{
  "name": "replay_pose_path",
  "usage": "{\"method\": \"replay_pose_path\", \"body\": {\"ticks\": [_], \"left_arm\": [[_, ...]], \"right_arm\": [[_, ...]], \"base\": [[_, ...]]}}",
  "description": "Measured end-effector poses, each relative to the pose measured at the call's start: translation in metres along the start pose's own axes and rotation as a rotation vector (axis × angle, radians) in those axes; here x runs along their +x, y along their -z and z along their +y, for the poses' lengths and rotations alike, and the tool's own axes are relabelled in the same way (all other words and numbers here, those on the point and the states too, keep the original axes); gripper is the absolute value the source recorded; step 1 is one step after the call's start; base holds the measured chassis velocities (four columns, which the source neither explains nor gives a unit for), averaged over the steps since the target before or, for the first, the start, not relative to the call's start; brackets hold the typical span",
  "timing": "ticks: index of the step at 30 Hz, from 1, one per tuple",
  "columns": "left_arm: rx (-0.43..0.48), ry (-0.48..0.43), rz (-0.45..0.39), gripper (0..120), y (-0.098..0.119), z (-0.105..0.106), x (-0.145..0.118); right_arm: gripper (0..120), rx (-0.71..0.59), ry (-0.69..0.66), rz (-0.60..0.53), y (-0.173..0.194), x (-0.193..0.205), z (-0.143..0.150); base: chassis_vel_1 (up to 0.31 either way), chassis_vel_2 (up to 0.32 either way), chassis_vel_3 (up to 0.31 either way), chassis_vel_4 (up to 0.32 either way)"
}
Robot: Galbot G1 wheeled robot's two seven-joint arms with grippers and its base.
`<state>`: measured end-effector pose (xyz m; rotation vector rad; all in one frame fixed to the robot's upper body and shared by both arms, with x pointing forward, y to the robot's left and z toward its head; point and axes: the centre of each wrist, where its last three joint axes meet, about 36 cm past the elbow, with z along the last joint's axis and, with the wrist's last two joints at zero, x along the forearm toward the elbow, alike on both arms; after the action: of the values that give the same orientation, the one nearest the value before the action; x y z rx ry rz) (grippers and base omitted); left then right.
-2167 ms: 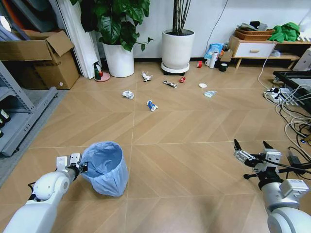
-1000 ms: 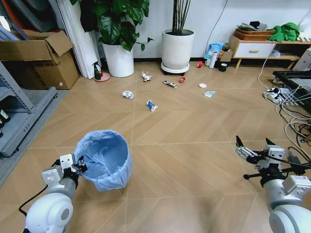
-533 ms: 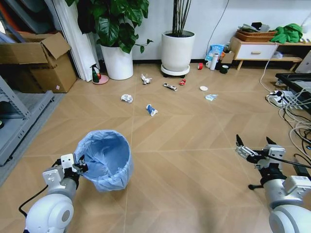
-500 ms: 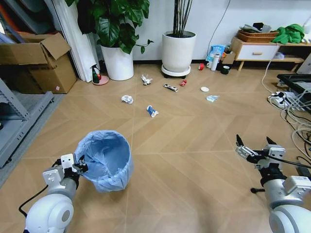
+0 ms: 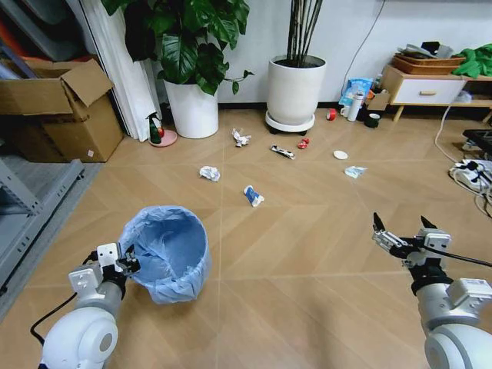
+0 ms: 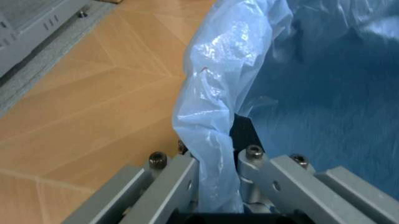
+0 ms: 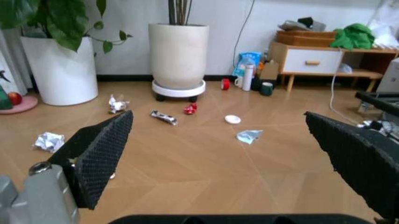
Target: Pick up the trash bin and place the garbage on the floor into it.
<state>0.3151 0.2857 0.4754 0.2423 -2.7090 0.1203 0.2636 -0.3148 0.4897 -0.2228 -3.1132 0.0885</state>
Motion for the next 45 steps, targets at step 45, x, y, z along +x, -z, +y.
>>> {"method": "replay_pose_path", "body": {"ticks": [45], "left_arm": [[0.01, 0.005, -0.063, 0, -0.007, -0.001, -0.001]], "right_arm": [[100, 0.02, 0.025, 0.066, -0.011, -0.007, -0.001]], "base": [[-0.174, 0.355, 0.175, -0.349]]}}
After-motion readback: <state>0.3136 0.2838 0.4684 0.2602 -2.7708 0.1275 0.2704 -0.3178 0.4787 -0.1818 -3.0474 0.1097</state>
